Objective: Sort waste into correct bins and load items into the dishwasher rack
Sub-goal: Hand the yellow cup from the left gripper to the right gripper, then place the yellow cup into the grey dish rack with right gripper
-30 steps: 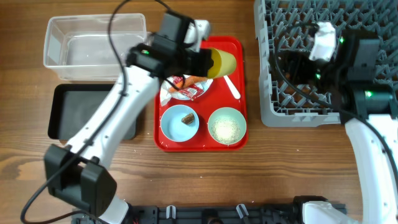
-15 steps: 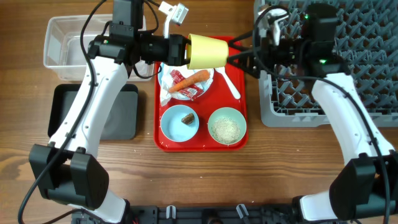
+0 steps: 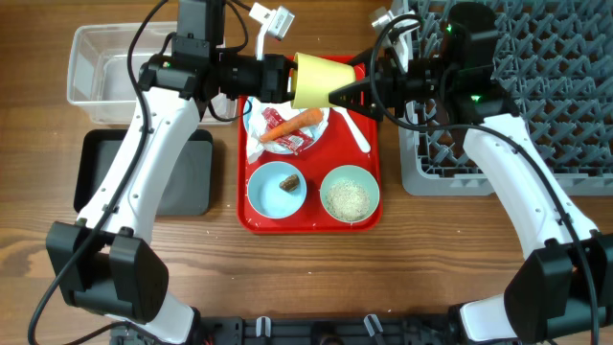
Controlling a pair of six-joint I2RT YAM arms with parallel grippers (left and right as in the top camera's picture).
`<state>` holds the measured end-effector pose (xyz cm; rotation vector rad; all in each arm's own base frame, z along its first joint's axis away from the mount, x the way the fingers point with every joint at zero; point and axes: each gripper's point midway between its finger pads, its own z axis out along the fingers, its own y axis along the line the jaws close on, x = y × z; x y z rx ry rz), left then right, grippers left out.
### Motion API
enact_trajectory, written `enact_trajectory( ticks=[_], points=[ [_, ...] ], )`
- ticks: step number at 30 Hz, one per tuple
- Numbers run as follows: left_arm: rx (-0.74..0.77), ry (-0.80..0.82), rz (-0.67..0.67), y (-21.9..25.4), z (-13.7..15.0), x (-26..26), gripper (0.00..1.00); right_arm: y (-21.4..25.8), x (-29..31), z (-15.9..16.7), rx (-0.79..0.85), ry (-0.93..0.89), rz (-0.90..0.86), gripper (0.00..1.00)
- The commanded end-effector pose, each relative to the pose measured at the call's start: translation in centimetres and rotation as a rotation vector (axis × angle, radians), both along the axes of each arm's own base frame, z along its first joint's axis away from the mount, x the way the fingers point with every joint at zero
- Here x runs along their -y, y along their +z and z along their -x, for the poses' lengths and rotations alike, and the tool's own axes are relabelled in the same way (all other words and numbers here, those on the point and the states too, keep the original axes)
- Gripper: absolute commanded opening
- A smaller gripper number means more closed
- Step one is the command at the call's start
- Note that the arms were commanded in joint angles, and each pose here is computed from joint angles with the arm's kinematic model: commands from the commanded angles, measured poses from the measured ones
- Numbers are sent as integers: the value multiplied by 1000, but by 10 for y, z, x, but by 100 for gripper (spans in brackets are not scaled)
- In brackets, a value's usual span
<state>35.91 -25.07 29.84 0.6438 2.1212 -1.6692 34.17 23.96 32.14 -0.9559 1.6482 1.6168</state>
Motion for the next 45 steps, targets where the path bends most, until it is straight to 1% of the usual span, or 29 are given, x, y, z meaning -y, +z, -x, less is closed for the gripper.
enact_trajectory(
  ticks=[1,4,5,7,8,9,13,16,19,23,24,26,27,28,31,35,36,40,42,45],
  points=[
    [12,-20,11,0,1,3,16,4,-2,1,22,18,-7,62],
    [12,-19,11,0,0,3,46,4,0,0,26,11,-7,60],
    [12,-20,11,0,1,3,50,4,2,-2,28,3,-7,60],
    [12,-19,11,0,0,3,61,4,10,-7,27,-18,-7,60],
    [12,-19,11,0,0,3,65,4,14,-10,27,-29,-7,60],
    [12,-19,11,0,0,3,67,4,19,-13,26,-44,-7,60],
    [12,-19,11,0,0,3,70,1,53,-34,1,-155,4,60],
    [12,-19,10,0,0,3,70,-13,84,-61,-61,-329,51,60],
    [12,-18,9,0,0,3,70,-30,110,-80,-129,-481,105,60],
    [11,8,-19,-5,-4,1,70,-44,144,-95,-195,-628,153,57],
    [14,23,-35,-8,-6,1,70,-54,159,-101,-229,-721,201,57],
    [16,44,-58,-12,-10,-1,70,-66,177,-106,-255,-838,278,56],
    [15,58,-73,-14,-12,-2,70,-76,193,-108,-273,-937,350,56],
    [14,75,-94,-18,-14,-3,71,-85,211,-108,-289,-1046,433,56],
    [-7,152,-191,-36,-23,-11,71,-92,250,-98,-296,-1249,606,54],
    [-39,229,-305,-56,-29,-23,71,-95,285,-77,-289,-1401,789,55],
    [-43,248,-333,-61,-31,-27,71,-100,291,-69,-310,-1421,839,55],
    [-45,279,-376,-67,-34,-32,72,-122,287,-45,-412,-1369,944,55],
    [-42,284,-381,-68,-35,-33,74,-128,275,-38,-414,-1322,989,55],
    [-36,307,-410,-71,-38,-37,74,-136,259,-40,-386,-1295,1052,56]
  ],
)
